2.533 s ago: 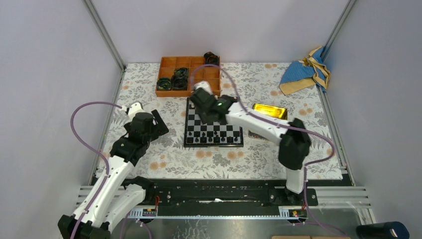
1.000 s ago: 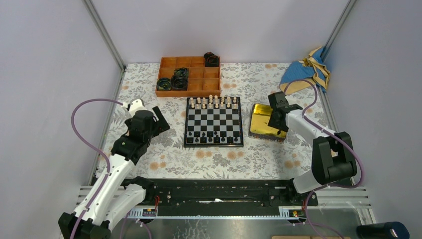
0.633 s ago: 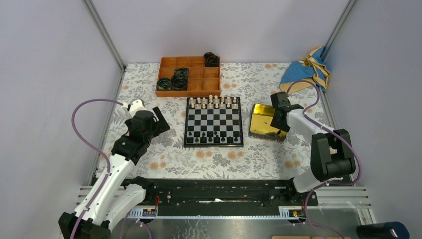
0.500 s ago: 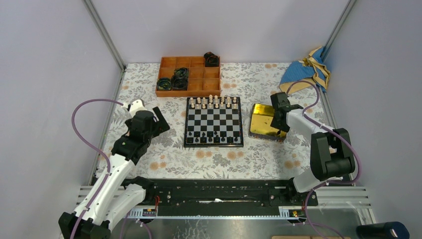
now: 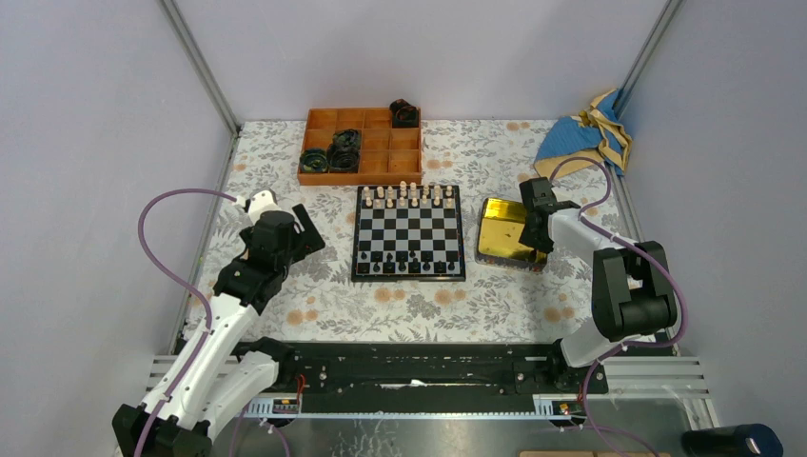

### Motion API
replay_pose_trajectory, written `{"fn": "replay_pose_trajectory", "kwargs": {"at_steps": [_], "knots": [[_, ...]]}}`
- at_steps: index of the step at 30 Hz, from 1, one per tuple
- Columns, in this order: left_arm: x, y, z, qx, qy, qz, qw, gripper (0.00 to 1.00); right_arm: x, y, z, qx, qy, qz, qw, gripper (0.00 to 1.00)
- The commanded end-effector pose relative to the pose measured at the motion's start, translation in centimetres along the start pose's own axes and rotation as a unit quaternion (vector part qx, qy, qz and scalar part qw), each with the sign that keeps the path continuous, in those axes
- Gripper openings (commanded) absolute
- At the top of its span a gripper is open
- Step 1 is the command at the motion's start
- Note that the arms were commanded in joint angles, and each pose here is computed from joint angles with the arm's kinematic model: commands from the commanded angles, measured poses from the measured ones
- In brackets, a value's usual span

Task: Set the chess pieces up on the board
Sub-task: Pick up the chess piece from the storage box.

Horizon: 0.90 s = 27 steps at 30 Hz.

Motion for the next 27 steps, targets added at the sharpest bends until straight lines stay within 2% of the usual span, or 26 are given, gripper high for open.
{"fn": "replay_pose_trajectory", "kwargs": {"at_steps": [1,6,21,27], "knots": [[-0.3,-0.2,-0.4,-0.004,-0.015,0.003,1.000,0.99,-0.4,0.1,-0.1,-0.014,-0.001,-0.005,1.000,0.37],[-0.4,-0.2,-0.4,-0.004,-0.013,0.003,1.000,0.99,-0.7,0.0,0.0,-0.016,0.001,-0.003,1.000,0.32],[-0.4,-0.1,-0.2,-0.005,-0.011,0.000,1.000,0.99,0.4,0.1,-0.8,-0.016,-0.006,-0.012,1.000,0.00],[-0.5,0.0,0.0,-0.005,-0.011,-0.002,1.000,0.99,1.9,0.7,-1.7,-0.018,-0.012,-0.040,0.999,0.00]]}}
Point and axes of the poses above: each gripper's point midway between its finger pads, its own x axis back along the fingers, its own y axis along the line the jaws close on, z = x × y, the point moved 6 cm from there along x, back along the fingers, and after that the axes turned 14 degrees about -x, right-handed, at the moved point
